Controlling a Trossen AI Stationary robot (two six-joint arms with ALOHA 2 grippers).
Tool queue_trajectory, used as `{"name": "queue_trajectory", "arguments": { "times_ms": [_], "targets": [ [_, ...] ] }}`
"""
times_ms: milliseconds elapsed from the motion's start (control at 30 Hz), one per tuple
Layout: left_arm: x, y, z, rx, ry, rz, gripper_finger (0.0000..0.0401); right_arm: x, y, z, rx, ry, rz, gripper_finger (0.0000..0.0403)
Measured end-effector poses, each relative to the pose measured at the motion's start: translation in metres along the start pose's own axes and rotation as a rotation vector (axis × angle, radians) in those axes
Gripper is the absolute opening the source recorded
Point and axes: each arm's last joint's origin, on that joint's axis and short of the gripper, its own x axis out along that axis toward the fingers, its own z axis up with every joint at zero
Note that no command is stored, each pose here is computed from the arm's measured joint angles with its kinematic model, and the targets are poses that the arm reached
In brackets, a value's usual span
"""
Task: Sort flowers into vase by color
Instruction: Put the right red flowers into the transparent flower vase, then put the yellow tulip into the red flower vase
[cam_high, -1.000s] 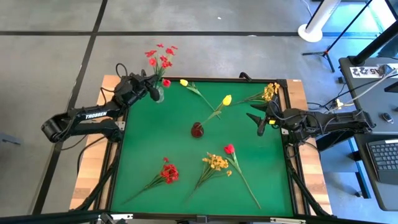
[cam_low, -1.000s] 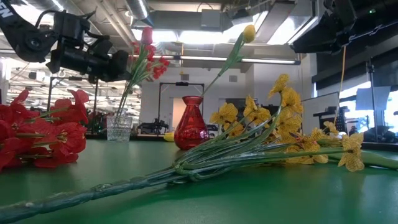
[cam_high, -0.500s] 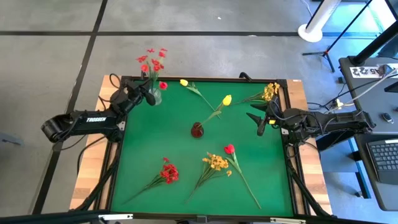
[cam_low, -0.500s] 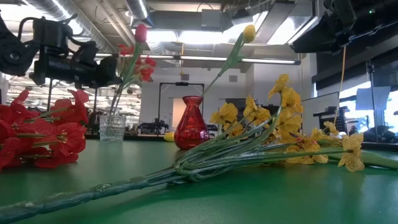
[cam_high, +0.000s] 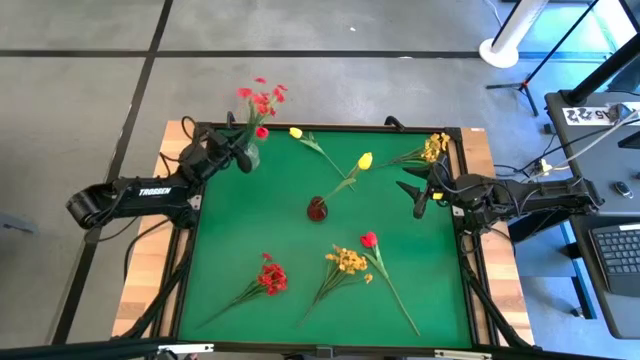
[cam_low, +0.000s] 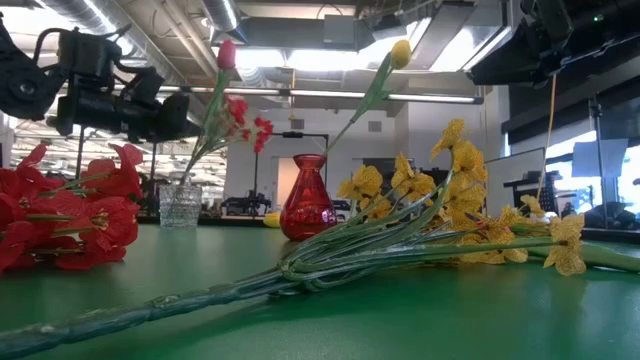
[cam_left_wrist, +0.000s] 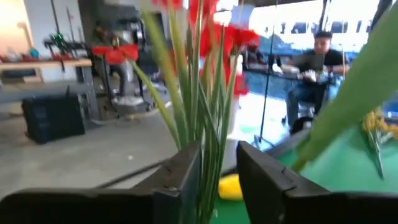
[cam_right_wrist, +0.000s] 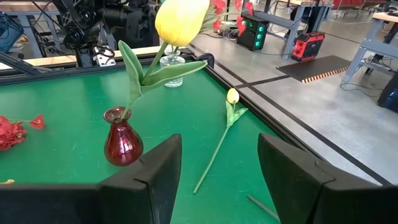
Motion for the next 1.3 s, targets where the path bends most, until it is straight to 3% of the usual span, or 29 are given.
{"name": "queue_trajectory", "arguments": {
  "times_ms": [167,367,600,733,967,1300],
  "targets": [
    [0.0,0.0,-0.004,-0.015,0.041,0.013,0.016,0.0,0.0,0.0,0.0,0.0,0.001,0.0209],
    [-0.003,0.004,0.003,-0.021,-0.009,0.119,0.0223,0.0,0.0,0.0,0.008,0.001,0.001,0.0209],
    [-0.013,0.003,0.023,-0.128,-0.148,0.118,0.0234,0.004,0.002,-0.002,0.018,0.024,-0.032,0.0209],
    [-0.022,-0.005,0.035,-0.146,-0.232,0.031,0.0227,0.012,0.003,-0.009,0.025,0.088,-0.069,0.0209],
    [-0.038,-0.023,0.05,-0.155,-0.34,-0.161,0.0225,0.034,-0.001,-0.023,0.046,0.247,-0.029,0.0209],
    [-0.059,-0.05,0.062,-0.138,-0.427,-0.386,0.0225,0.075,-0.009,-0.028,0.078,0.262,-0.026,0.0209]
  ]
}}
